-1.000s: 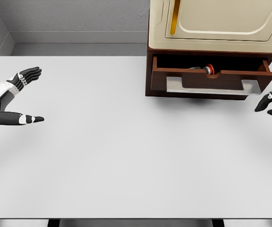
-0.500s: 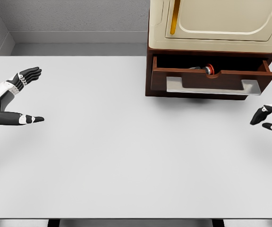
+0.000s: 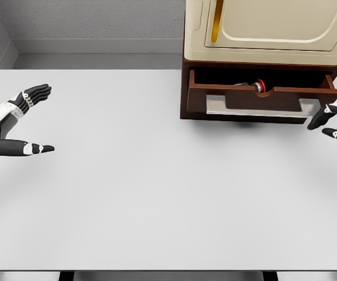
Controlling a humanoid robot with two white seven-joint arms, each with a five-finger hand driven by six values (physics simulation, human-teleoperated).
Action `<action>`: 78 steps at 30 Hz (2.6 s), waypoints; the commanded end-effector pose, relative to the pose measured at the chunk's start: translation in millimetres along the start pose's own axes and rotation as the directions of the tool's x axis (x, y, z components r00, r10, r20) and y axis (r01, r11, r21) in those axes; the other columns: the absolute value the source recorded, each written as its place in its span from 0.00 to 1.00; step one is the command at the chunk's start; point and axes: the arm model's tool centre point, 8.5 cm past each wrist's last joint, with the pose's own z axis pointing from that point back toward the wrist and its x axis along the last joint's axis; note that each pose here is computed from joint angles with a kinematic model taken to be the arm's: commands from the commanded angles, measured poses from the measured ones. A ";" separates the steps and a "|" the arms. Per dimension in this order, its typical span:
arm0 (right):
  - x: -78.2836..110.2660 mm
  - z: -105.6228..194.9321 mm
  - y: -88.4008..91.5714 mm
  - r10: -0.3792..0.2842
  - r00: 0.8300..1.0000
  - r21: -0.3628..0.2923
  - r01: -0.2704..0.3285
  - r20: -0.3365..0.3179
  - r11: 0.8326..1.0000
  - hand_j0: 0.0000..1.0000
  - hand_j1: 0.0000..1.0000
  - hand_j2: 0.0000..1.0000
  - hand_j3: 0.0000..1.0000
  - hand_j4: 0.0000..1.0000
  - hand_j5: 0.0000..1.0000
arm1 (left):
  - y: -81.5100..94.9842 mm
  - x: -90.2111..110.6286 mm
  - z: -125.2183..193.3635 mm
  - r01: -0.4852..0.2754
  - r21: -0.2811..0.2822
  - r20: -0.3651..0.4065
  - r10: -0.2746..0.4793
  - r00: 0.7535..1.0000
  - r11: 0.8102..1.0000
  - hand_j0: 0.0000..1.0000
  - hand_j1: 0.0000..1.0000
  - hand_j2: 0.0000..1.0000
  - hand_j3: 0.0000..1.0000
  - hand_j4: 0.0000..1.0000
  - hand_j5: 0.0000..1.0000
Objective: Put the switch into the drawer with left arm, and close the drawer with right arm
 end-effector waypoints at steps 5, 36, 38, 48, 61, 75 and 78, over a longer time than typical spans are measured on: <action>13.3 -7.2 -22.5 0.043 0.998 -0.052 -0.040 0.042 0.998 0.50 0.50 0.50 0.50 0.50 0.50 | -1.6 -0.3 -0.8 -0.011 0.006 0.006 0.011 1.000 1.000 1.00 1.00 1.00 1.00 1.00 1.00; 0.8 -0.4 0.8 0.048 0.999 0.025 -0.048 0.007 0.999 0.51 0.51 0.51 0.51 0.51 0.51 | -1.1 -0.1 -0.6 -0.010 0.007 0.007 0.010 1.000 1.000 1.00 1.00 1.00 1.00 1.00 1.00; -0.1 0.0 -0.5 0.049 0.999 0.022 -0.049 0.003 0.999 0.51 0.51 0.51 0.51 0.51 0.51 | -1.1 -0.1 -0.6 -0.010 0.007 0.007 0.010 1.000 1.000 1.00 1.00 1.00 1.00 1.00 1.00; 1.2 -0.3 -37.7 0.129 0.992 -0.054 -0.129 -0.003 0.990 0.52 0.52 0.52 0.52 0.52 0.52 | -1.1 -0.1 -0.6 -0.010 0.007 0.007 0.010 1.000 1.000 1.00 1.00 1.00 1.00 1.00 1.00; -26.3 15.3 -20.8 0.177 0.981 0.033 -0.175 -0.083 0.984 0.53 0.53 0.53 0.53 0.53 0.53 | -1.5 -0.2 -0.8 -0.011 0.008 0.007 0.011 1.000 1.000 1.00 1.00 1.00 1.00 1.00 1.00; 7.1 -3.4 -0.4 0.174 0.984 0.076 -0.177 0.043 0.981 0.52 0.52 0.52 0.52 0.52 0.52 | -2.6 -0.8 -1.2 -0.015 0.018 0.012 0.015 1.000 1.000 1.00 1.00 1.00 1.00 1.00 1.00; 9.0 -4.4 -3.1 0.174 0.984 0.067 -0.177 0.047 0.982 0.52 0.52 0.52 0.52 0.52 0.52 | -1.2 -0.4 -0.6 -0.012 0.021 0.011 0.012 1.000 1.000 1.00 1.00 1.00 1.00 1.00 1.00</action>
